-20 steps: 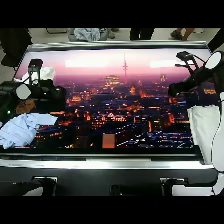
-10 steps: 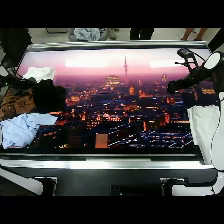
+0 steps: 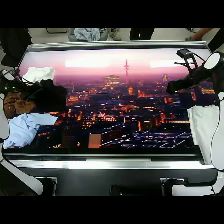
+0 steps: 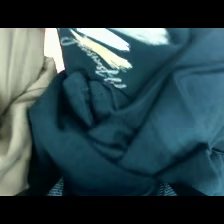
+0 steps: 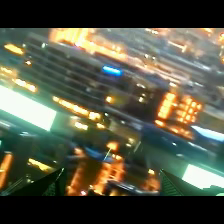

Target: Fold the shirts.

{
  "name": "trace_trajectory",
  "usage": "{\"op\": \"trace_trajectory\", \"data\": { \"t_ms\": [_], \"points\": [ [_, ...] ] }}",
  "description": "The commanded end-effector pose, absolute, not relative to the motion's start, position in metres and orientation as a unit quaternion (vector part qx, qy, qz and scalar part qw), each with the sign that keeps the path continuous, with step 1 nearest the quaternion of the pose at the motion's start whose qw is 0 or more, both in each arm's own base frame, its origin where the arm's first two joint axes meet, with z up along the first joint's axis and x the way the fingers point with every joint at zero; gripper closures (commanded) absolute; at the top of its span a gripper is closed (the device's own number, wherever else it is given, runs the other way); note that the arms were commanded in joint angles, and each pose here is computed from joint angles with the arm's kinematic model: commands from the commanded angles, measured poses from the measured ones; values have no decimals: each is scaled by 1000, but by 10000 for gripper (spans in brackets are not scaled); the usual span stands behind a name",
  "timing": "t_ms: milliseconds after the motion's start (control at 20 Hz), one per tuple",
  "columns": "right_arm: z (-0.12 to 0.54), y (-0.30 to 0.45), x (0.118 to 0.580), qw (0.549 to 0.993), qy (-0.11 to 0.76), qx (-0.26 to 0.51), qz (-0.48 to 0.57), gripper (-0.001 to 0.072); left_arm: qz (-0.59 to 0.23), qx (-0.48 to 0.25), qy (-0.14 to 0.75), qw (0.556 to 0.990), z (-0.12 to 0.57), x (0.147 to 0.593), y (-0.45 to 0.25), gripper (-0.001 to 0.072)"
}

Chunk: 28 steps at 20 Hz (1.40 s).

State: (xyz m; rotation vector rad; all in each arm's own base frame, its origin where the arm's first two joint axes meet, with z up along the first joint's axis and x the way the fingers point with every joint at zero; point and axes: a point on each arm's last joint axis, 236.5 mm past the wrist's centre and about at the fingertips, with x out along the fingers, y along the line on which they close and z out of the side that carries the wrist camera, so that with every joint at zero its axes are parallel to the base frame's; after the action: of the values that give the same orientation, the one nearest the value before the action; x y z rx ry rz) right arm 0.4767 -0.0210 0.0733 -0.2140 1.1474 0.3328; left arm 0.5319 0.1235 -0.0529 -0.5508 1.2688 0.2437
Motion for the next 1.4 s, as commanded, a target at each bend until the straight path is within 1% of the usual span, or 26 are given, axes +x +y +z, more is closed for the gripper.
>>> {"op": "trace_trajectory", "data": {
  "t_ms": [0,50,100,200,250,350,450,500,600,700,800,950,1050,1200,1350],
  "points": [
    [73,-19,477,822,540,-94,155,16,97,-248,600,754,-68,531,111,382],
    [73,-19,476,821,541,-92,156,16,96,-249,601,753,-69,531,110,607],
    [73,-18,476,822,540,-92,156,16,94,-249,604,751,-68,529,109,674],
    [74,-16,477,823,539,-89,159,18,90,-250,603,752,-58,528,106,677],
    [74,-16,477,823,538,-87,160,18,68,-248,582,771,-40,536,101,677],
    [77,-15,476,824,536,-88,160,36,12,-243,503,829,28,563,79,677],
    [89,-15,475,831,525,-93,159,36,-55,-217,399,889,131,573,43,677],
    [100,-15,473,837,515,-97,156,36,-87,-198,349,912,186,566,20,677],
    [129,-15,465,852,491,-106,150,36,-147,-139,260,944,287,528,-32,677],
    [166,-12,452,869,458,-116,144,36,-204,-96,199,954,356,477,-86,677],
    [200,-9,432,882,432,-126,140,36,-261,-76,167,948,392,433,-138,676],
    [233,-3,390,884,423,-137,144,36,-345,-55,193,917,384,396,-209,676],
    [245,2,360,877,432,-143,151,36,-389,-47,234,890,350,383,-254,677],
    [250,6,324,864,454,-146,161,36,-427,-34,343,836,253,371,-312,676],
    [244,8,311,850,477,-142,169,36,-446,11,454,771,130,352,-347,676]
  ]
}}
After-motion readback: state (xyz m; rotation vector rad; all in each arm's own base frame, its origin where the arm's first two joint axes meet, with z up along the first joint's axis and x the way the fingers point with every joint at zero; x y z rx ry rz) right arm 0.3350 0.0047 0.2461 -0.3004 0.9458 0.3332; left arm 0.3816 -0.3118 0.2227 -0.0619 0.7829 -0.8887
